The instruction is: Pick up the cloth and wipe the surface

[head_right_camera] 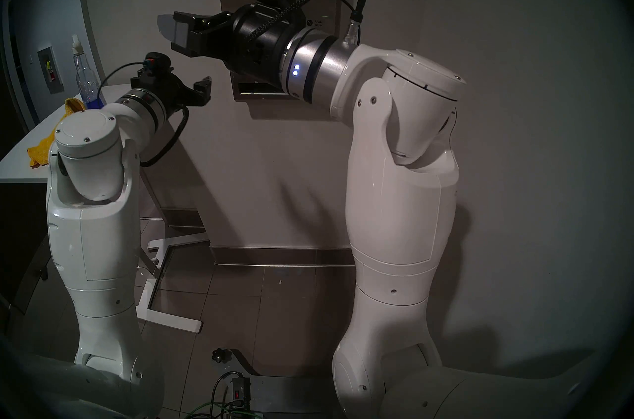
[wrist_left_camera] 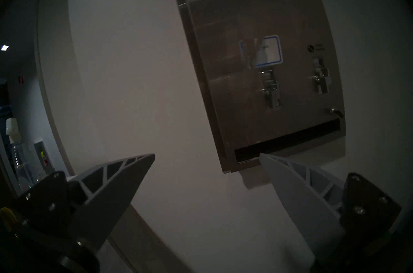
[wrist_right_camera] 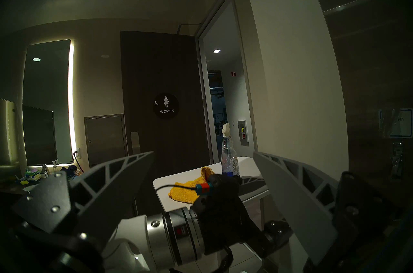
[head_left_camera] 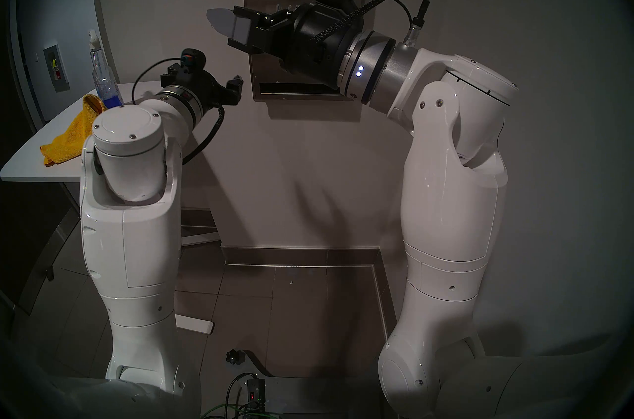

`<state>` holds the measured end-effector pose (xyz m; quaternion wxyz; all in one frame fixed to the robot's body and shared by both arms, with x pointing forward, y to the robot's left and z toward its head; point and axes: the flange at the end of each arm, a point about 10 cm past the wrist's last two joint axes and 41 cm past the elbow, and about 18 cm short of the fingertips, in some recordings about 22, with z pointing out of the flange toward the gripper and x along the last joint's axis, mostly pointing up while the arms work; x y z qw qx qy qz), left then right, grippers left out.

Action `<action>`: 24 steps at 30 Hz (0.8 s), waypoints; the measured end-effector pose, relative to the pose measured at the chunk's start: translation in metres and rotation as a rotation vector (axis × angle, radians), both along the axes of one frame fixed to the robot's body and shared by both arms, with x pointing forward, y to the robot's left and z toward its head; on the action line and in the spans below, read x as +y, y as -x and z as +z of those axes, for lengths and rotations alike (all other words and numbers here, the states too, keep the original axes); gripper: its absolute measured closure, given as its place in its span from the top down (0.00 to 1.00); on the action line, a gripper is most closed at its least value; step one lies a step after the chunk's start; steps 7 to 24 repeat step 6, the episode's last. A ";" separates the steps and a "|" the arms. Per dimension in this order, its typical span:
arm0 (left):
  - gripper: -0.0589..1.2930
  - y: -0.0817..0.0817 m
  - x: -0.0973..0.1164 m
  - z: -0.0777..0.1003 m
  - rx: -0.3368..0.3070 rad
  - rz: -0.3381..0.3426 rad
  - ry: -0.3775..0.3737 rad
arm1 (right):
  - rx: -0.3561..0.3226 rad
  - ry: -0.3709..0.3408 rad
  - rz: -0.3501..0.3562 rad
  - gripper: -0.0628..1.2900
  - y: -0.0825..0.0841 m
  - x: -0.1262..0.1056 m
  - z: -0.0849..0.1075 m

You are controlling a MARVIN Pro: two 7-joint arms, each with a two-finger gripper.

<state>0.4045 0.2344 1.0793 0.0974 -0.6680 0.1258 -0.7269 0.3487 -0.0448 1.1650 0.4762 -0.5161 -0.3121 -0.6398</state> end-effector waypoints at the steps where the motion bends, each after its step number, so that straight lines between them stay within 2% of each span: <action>1: 0.98 0.000 0.000 -0.001 -0.004 0.000 -0.005 | 0.000 0.000 0.000 0.89 0.000 0.000 0.000; 6: 0.98 -0.001 0.001 -0.007 -0.043 -0.003 -0.038 | 0.000 0.000 0.000 0.89 0.000 0.000 0.000; 24: 0.98 -0.001 0.001 -0.007 -0.043 -0.003 -0.038 | 0.000 0.000 0.000 0.89 0.000 0.000 0.000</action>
